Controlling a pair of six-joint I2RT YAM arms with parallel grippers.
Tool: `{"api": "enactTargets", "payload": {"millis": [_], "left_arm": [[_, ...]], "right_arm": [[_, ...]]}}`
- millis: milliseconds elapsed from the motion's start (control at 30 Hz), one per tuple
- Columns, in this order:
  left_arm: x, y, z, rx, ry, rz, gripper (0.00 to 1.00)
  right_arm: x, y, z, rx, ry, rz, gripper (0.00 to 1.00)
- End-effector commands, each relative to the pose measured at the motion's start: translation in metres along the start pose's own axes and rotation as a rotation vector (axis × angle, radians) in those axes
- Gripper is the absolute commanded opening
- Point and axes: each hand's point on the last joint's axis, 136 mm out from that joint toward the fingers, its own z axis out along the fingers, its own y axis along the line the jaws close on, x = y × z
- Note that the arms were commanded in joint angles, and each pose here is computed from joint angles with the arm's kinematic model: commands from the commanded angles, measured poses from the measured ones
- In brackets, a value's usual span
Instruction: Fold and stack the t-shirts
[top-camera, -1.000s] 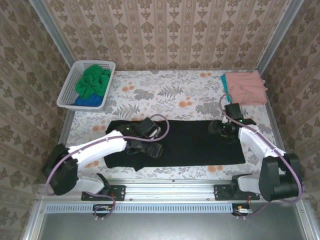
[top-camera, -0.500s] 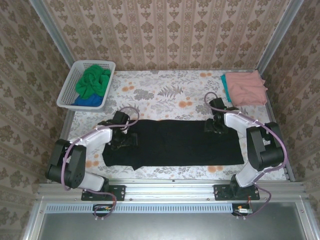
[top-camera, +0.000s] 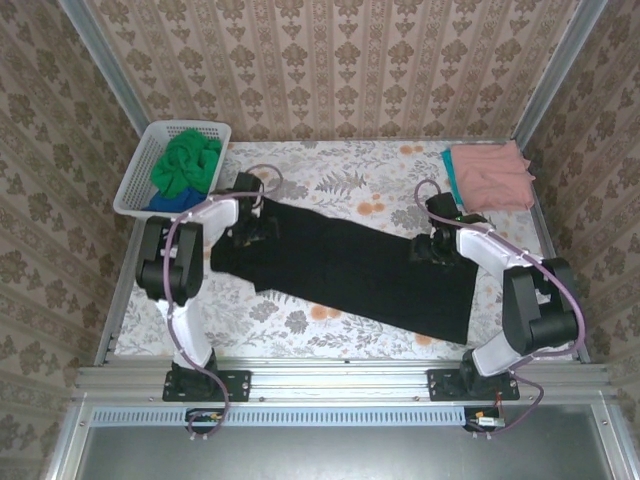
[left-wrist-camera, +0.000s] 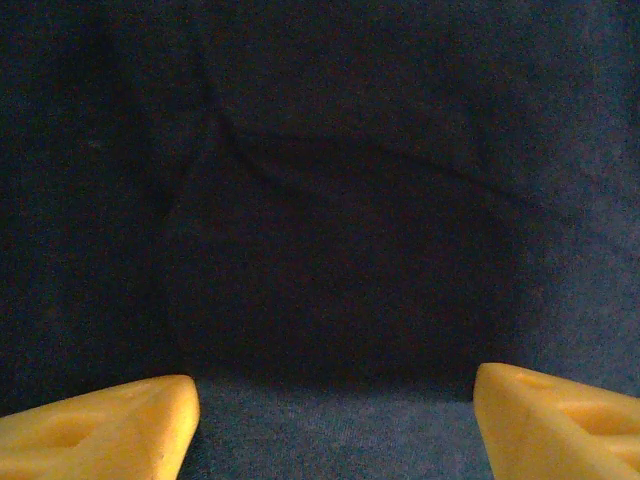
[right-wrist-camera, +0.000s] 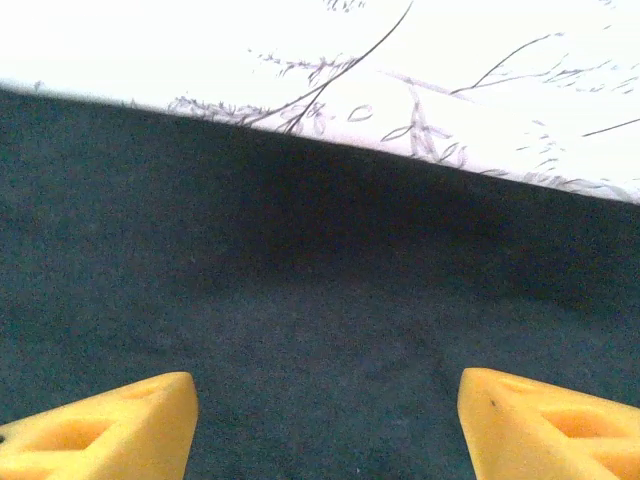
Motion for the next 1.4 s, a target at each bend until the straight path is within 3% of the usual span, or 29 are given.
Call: {"api": "enactTargets", "payload": {"millis": [0,133,233,267,433,500,633,833,1033,1167,1367], "left_arm": [[-0.017,0.005,0.031,0.018,0.062,0.022,0.76],[-0.069,-0.027,0.007,0.081,-0.038,0.064,0.77],[-0.091,-0.041,-0.018,0.110,-0.111,0.073,0.89],[-0.095,-0.043,-0.027,0.117,-0.137,0.064,0.99],[-0.094,-0.057,-0.052,0.176,-0.271,0.040,1.00],[-0.088,-0.071,-0.041,0.220,-0.277,0.056,1.00],[-0.083,-0.094,0.003,0.276,-0.174,0.052,1.00],[-0.087,-0.114,0.048,0.336,-0.118,0.050,0.98],[-0.094,-0.141,0.072,0.425,-0.084,0.075,1.00],[-0.102,-0.155,0.079,0.450,-0.071,0.100,1.00],[-0.115,-0.172,0.086,0.472,-0.083,0.126,1.00]], "right_arm": [[0.018,0.005,0.012,0.019,0.092,-0.014,0.68],[0.029,0.024,0.000,0.014,0.083,-0.054,0.72],[0.046,0.036,0.003,0.014,0.105,-0.070,0.83],[0.054,0.039,0.008,0.017,0.126,-0.073,0.83],[0.081,0.056,0.014,0.030,0.150,-0.122,0.93],[0.088,0.066,0.011,0.003,0.156,-0.129,1.00],[0.099,0.087,-0.002,-0.025,0.138,-0.172,1.00],[0.111,0.088,-0.021,-0.006,0.111,-0.198,1.00],[0.075,0.071,-0.049,0.055,-0.049,-0.220,1.00],[0.050,0.073,-0.022,0.034,-0.036,-0.197,1.00],[0.056,0.081,0.014,0.068,0.085,-0.233,1.00]]}}
